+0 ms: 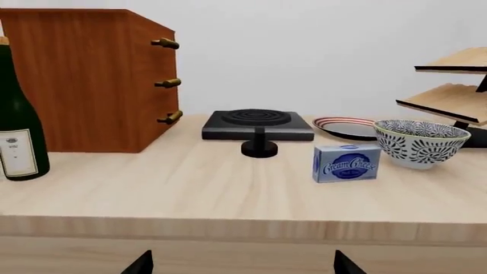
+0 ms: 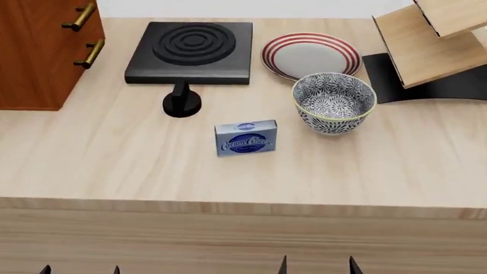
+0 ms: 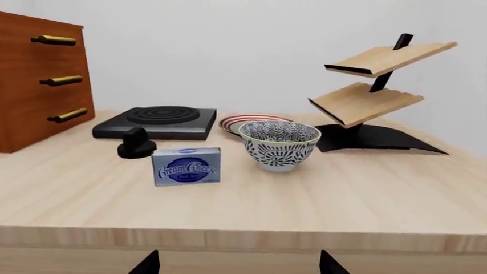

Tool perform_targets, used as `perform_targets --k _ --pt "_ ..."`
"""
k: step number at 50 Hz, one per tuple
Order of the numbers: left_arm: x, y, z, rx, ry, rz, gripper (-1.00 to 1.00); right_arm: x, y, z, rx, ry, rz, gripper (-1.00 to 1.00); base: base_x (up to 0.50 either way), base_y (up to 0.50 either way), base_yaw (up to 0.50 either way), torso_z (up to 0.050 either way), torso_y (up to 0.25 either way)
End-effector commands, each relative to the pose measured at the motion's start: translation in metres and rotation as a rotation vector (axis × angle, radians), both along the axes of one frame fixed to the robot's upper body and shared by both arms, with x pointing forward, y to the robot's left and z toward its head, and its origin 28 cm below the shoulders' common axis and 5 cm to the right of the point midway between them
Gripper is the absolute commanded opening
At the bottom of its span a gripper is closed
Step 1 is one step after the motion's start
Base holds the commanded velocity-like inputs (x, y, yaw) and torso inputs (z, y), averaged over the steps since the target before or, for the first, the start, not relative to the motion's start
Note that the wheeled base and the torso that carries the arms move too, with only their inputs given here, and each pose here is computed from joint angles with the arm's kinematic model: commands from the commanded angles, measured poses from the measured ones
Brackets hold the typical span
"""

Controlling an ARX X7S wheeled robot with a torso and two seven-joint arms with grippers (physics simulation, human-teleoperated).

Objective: Pick up the cream cheese and put it in the bowl.

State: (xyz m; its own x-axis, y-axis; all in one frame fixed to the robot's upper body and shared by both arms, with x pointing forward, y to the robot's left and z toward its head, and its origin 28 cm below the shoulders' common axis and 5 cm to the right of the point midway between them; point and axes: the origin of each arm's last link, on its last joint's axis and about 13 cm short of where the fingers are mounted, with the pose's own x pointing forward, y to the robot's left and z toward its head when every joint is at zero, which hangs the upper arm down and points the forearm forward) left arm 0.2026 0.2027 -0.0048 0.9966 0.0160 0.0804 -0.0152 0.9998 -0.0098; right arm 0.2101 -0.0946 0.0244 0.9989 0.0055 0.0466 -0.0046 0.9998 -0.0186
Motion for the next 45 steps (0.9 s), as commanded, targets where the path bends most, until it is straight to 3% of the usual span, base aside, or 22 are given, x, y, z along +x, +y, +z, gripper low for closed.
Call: perform_targets --k 1,16,45 --pt "-0.0008 -0.0003 0.0013 -0.005 -0.004 0.001 1.0 -0.0004 -0.0002 0.0011 0.014 -0.004 -0.006 1.0 0.0 0.0 0.0 0.0 0.0" --pt "-0.0022 -0.0006 0.0012 0.005 -0.005 -0.005 1.0 -0.0007 -0.001 -0.0008 0.029 -0.001 -0.002 1.0 0.02 -0.01 0.0 0.0 0.0" --pt "-0.0022 -0.0006 0.0021 0.005 -0.013 -0.004 1.0 0.0002 -0.0021 -0.0027 0.03 -0.003 -0.014 1.0 0.25 -0.15 0.0 0.0 0.0"
